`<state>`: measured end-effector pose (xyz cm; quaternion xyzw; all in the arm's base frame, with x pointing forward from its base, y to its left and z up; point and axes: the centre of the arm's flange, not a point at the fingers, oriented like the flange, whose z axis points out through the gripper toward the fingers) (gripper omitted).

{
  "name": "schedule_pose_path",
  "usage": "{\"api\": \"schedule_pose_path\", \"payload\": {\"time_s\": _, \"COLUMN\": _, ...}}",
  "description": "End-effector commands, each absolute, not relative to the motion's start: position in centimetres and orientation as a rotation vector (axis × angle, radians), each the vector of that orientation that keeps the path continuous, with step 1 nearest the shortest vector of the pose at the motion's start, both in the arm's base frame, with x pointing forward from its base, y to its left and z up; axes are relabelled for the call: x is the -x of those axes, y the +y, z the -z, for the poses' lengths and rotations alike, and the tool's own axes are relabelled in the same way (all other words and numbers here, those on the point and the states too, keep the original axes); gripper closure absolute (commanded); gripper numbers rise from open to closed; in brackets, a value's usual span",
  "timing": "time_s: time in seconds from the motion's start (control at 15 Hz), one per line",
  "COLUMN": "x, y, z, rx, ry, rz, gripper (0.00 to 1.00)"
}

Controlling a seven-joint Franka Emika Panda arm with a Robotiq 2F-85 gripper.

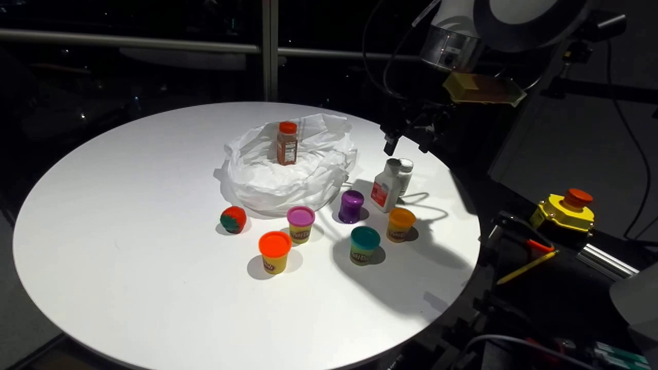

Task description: Pick up the objects from the table and put them on the plastic

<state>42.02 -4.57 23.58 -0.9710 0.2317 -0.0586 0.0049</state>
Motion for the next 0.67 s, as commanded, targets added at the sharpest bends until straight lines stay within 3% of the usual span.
{"api": "schedule_pose_path", "payload": {"time_s": 0.0, "x": -42.1, "y": -4.4, "z": -23.7, "rx": 3.005, "ry": 0.647, "rz": 0.224, "gripper": 0.0}}
{"api": "schedule_pose_path", "payload": {"time_s": 0.33, "x": -42.8, "y": -3.8, "z": -22.6, "rx": 3.017, "ry": 0.611, "rz": 0.176, "gripper": 0.05}}
{"api": "schedule_pose_path", "payload": {"time_s": 0.47, "x": -43.0, "y": -3.9, "z": -22.2, "rx": 3.017, "ry": 0.608, "rz": 0.172, "gripper": 0.31}}
{"api": "schedule_pose_path", "payload": {"time_s": 0.6, "x": -43.4, "y": -4.1, "z": -21.6, "rx": 3.026, "ry": 0.611, "rz": 0.174, "gripper": 0.48}}
